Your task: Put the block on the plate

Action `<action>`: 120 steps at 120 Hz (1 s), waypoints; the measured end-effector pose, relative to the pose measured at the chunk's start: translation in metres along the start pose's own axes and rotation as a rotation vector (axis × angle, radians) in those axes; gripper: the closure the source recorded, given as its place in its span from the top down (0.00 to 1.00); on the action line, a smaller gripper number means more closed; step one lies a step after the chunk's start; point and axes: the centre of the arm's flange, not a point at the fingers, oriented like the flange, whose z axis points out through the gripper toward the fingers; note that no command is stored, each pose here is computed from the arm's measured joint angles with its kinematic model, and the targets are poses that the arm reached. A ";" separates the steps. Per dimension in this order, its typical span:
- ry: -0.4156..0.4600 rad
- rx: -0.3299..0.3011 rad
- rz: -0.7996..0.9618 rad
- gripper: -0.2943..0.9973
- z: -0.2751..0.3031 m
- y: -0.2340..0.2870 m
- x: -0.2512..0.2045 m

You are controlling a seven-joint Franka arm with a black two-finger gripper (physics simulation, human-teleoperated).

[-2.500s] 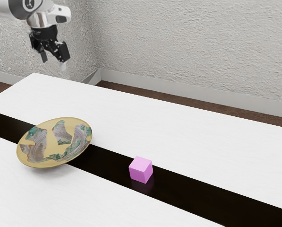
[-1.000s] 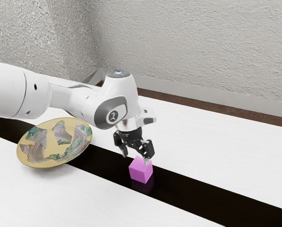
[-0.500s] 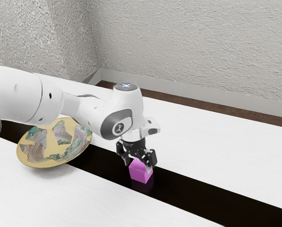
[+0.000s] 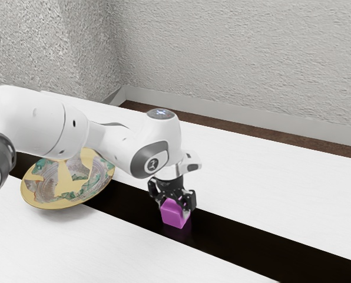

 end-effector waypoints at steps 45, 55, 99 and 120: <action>0.006 0.003 0.006 0.58 0.007 -0.001 0.006; 0.008 0.003 0.007 0.57 0.006 -0.002 0.006; 0.064 -0.003 0.015 0.56 -0.033 -0.001 0.007; 0.094 0.005 0.029 0.56 -0.067 -0.003 0.003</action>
